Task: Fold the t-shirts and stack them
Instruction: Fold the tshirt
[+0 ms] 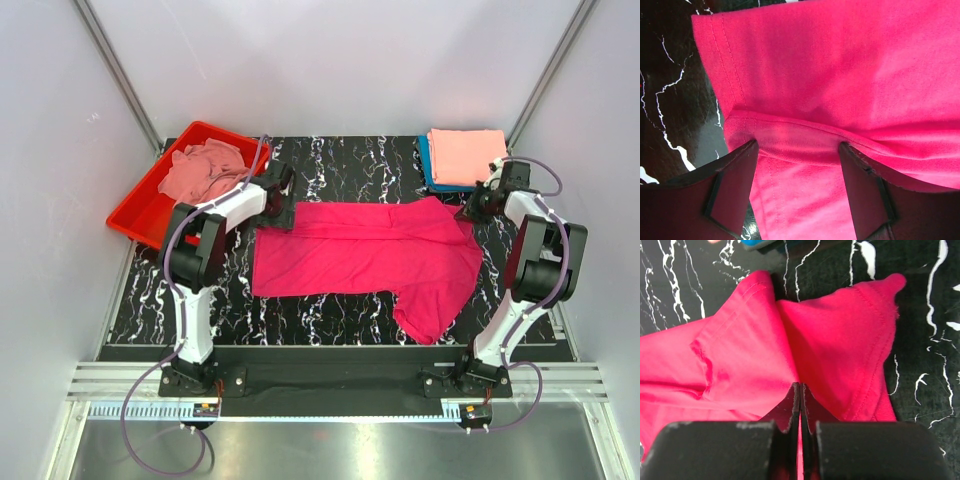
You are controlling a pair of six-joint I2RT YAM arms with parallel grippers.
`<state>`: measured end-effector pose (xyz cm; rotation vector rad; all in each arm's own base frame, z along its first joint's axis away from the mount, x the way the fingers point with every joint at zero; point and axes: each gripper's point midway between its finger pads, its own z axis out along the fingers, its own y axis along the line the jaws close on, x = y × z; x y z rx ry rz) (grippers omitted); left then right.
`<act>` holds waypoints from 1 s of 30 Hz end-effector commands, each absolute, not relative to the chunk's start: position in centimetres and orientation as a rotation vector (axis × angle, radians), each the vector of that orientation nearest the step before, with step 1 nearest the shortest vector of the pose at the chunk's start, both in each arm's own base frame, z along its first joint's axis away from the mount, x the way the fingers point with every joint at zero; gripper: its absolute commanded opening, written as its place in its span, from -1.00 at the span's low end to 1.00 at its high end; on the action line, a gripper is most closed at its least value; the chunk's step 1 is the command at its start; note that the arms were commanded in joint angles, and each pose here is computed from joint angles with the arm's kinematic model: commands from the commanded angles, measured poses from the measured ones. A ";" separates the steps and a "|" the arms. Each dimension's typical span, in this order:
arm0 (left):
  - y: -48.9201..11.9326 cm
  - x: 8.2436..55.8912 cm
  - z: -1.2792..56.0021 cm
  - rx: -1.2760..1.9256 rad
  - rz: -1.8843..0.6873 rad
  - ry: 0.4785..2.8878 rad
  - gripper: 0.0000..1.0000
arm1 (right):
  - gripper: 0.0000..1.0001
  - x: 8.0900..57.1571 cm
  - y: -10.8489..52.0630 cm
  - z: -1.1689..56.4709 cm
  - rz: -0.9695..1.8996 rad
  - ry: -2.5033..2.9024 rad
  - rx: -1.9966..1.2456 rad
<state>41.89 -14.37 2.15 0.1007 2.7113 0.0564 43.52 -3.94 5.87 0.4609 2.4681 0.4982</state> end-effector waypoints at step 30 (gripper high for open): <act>-14.5 38.9 16.9 -0.004 0.020 2.412 0.48 | -0.11 37.6 -8.4 12.2 0.065 2.416 1.150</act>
